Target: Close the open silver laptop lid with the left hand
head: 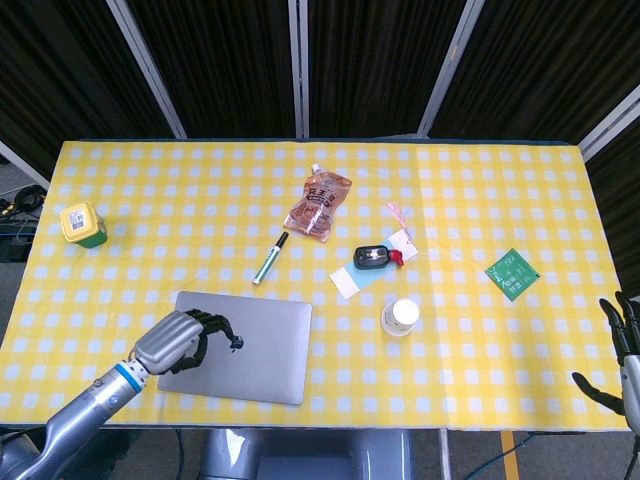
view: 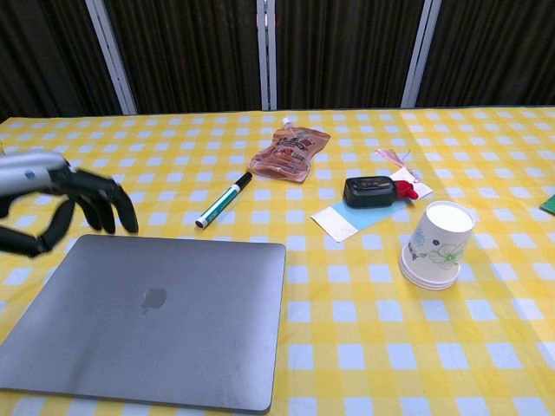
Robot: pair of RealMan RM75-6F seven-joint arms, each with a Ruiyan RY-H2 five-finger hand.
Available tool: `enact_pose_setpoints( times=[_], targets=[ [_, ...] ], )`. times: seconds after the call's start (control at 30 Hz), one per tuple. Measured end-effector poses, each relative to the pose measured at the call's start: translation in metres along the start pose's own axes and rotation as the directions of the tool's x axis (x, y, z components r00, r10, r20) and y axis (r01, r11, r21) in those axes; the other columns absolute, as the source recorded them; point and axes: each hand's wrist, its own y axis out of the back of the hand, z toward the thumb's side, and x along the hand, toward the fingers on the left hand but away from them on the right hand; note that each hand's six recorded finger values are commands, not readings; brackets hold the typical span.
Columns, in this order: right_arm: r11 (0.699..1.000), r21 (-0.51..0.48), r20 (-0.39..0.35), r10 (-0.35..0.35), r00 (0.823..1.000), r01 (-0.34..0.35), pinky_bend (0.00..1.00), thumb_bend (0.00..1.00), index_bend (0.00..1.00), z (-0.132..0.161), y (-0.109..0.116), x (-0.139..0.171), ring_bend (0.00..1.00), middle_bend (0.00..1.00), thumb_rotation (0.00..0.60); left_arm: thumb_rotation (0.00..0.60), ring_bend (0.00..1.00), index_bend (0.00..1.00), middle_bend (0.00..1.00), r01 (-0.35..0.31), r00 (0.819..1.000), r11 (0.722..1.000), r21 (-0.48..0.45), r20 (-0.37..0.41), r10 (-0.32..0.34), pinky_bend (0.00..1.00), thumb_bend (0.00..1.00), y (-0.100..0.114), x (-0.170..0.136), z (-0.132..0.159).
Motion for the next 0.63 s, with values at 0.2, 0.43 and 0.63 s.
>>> enact_pose_setpoints(
  times=[0.2,0.43,0.63],
  targets=[
    [1.000,0.002,0.000,-0.007,1.000,0.007,0.00,0.00,0.02,0.000,0.002,0.001,0.00,0.00,0.600,0.600,0.00,0.00,0.00,-0.248,0.961,0.967,0.058,-0.110,0.253,0.00,0.03,0.045,-0.039,-0.020],
    [1.000,0.006,-0.001,0.001,1.000,-0.001,0.00,0.00,0.02,-0.001,0.000,0.001,0.00,0.00,0.600,0.600,0.00,0.00,0.00,-0.402,0.833,0.887,0.226,-0.312,0.457,0.00,0.00,0.058,-0.109,-0.048],
    [1.000,-0.006,-0.008,0.021,1.000,-0.021,0.00,0.00,0.02,-0.002,-0.003,0.001,0.00,0.00,0.600,0.600,0.00,0.00,0.00,-0.421,0.771,0.863,0.279,-0.392,0.502,0.00,0.00,0.050,-0.145,-0.059]
  ],
)
